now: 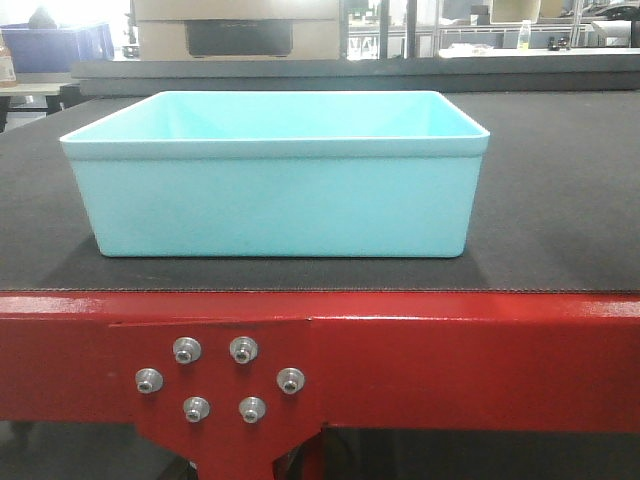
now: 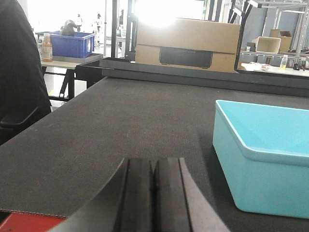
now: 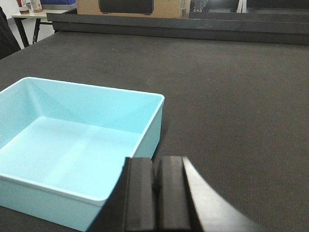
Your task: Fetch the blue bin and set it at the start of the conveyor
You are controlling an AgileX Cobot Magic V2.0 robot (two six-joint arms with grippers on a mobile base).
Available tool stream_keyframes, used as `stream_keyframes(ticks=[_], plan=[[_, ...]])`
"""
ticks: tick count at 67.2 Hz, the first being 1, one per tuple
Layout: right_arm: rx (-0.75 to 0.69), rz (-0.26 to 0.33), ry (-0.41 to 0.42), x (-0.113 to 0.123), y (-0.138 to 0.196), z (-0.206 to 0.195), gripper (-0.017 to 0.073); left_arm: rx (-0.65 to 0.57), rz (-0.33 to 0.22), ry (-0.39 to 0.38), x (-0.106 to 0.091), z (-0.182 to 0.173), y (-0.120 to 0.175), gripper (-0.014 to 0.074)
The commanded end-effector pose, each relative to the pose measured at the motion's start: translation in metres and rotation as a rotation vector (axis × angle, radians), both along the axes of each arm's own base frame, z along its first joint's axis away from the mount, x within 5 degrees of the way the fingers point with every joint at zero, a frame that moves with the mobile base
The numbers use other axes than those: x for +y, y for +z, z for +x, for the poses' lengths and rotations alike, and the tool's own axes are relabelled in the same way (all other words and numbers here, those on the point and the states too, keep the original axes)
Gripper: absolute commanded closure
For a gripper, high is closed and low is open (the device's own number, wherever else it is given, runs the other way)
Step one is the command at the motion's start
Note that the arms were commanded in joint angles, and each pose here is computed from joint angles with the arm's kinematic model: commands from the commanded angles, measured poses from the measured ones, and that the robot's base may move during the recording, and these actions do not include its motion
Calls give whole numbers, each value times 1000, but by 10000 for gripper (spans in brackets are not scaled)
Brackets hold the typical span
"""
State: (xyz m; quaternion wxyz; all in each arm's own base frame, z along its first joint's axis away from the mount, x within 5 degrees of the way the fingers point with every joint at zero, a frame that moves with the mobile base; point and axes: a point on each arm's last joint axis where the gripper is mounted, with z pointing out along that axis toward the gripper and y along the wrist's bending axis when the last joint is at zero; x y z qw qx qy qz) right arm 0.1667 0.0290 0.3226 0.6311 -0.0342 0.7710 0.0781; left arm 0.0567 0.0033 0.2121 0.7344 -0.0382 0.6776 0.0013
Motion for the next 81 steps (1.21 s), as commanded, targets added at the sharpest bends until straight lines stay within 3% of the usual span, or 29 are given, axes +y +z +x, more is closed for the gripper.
stream_keyframes(ticks=[1,45,51,59,69,81], plan=[[-31,-11,1,-1,3,-1,721,-27,-4,3,0,-1,3,704],[-33,-11,2,-1,3,-1,721,-27,-4,3,0,-1,3,704],[-17,43,-7,-1,2,-1,721,-27,-4,3,0,-1,3,704],[4,-30,-27,-7,1,-8,721,-27,-4,3,0,-1,3,704],[-40,-45,-119,-24,-4,-35,721,-27,-4,3,0,-1,3,704],[-75,-17,-276,-40,-49,-70,721,-27,-4,3,0,-1,3,704]])
